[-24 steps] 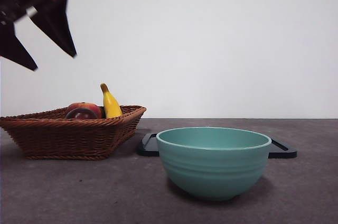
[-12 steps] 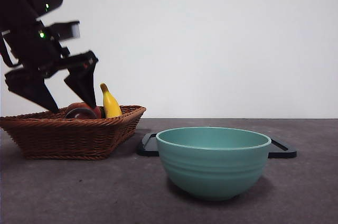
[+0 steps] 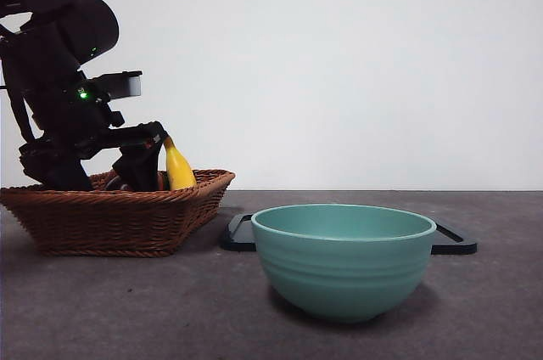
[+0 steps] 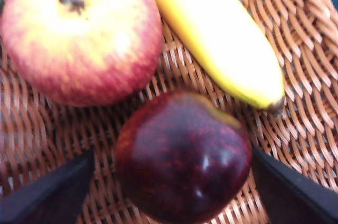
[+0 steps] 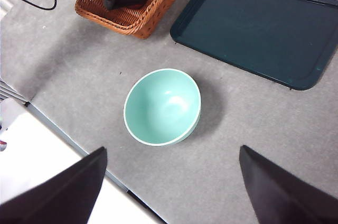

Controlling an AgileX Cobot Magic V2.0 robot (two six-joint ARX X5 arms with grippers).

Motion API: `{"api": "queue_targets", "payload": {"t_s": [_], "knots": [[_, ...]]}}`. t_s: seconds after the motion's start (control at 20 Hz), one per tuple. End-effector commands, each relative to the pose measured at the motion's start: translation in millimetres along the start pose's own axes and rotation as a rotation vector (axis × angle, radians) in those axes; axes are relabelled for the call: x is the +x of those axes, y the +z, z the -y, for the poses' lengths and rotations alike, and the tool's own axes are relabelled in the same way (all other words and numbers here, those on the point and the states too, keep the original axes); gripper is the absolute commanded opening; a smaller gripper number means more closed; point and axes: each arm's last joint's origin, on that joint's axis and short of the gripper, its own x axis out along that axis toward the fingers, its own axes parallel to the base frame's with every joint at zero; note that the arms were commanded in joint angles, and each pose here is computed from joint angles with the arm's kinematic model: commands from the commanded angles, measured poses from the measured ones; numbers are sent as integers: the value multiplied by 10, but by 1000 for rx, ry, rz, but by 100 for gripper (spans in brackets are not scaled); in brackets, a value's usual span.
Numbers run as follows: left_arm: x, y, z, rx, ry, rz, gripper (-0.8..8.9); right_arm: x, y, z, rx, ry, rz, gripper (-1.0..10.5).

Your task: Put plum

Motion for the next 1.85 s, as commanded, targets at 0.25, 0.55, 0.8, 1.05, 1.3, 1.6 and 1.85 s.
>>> {"api": "queue_targets", "payload": {"t_s": [0.25, 0.55, 0.8, 1.05, 1.3, 1.6, 1.85], "knots": [[19, 60, 14, 10, -1, 11, 273, -27, 44, -20, -3, 5, 17, 401], [-363, 150, 65, 13, -20, 86, 274, -27, 44, -20, -4, 5, 17, 401], [-1052, 206, 329, 57, -175, 227, 274, -27, 45, -20, -5, 5, 17, 401], [-1453, 130, 841, 200, -368, 289, 273, -27, 45, -20, -5, 5, 17, 401], [-1406, 27, 1372, 334, -502, 246, 273, -26, 44, -20, -4, 5, 17, 401], [-991, -96, 1776, 433, -558, 127, 273, -27, 43, -20, -4, 5, 17, 401], [-575, -215, 2026, 486, -574, 52, 271, -28, 43, -21, -4, 5, 17, 401]]}}
